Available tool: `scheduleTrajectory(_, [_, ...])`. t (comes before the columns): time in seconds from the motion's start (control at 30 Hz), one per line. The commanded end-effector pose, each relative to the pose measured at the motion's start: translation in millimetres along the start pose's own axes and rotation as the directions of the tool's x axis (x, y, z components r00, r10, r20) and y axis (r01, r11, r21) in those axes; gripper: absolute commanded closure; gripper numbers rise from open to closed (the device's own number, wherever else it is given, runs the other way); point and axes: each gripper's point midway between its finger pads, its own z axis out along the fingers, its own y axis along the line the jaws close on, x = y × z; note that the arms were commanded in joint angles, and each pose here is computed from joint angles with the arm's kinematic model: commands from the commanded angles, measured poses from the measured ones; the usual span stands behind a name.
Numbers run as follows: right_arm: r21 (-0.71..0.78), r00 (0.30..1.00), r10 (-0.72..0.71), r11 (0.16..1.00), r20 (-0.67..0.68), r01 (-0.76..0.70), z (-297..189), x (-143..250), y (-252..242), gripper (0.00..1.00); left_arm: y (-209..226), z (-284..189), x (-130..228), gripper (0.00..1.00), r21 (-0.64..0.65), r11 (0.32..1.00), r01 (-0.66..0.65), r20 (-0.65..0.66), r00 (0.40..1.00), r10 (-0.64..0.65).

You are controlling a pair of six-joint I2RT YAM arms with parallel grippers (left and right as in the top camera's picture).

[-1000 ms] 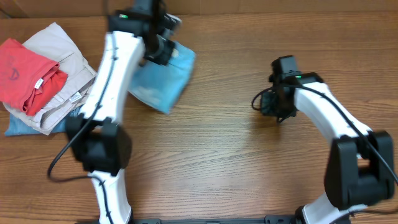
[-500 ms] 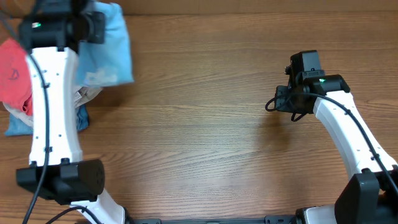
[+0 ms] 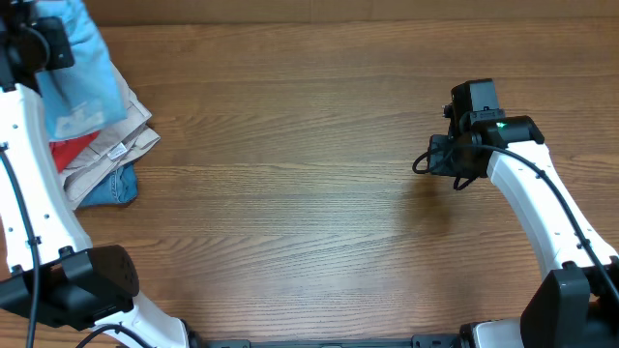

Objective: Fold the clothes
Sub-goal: 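Carry the folded shirt with the left gripper onto the clothes stack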

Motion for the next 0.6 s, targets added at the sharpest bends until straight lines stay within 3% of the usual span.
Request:
scheduleTrajectory(0.0, [0.001, 0.999, -0.002, 1.0, 0.046, 0.002, -11, -11, -1, 0.64, 8, 1, -5, 0.96, 0.015, 0.998, 0.055, 0.017, 0.998, -0.055])
scheduleTrajectory(0.5, [-0.003, 1.0, 0.008, 1.0, 0.028, -0.008, -11, -7, -1, 0.64, 82, 98, 35, 0.96, -0.096, 0.971, 0.219, -0.069, 0.972, -0.226])
scheduleTrajectory(0.57, [-0.002, 1.0, 0.008, 1.0, 0.026, -0.008, -11, -6, -1, 0.64, 91, 107, 38, 0.9, -0.109, 0.962, 0.252, -0.06, 0.964, -0.259])
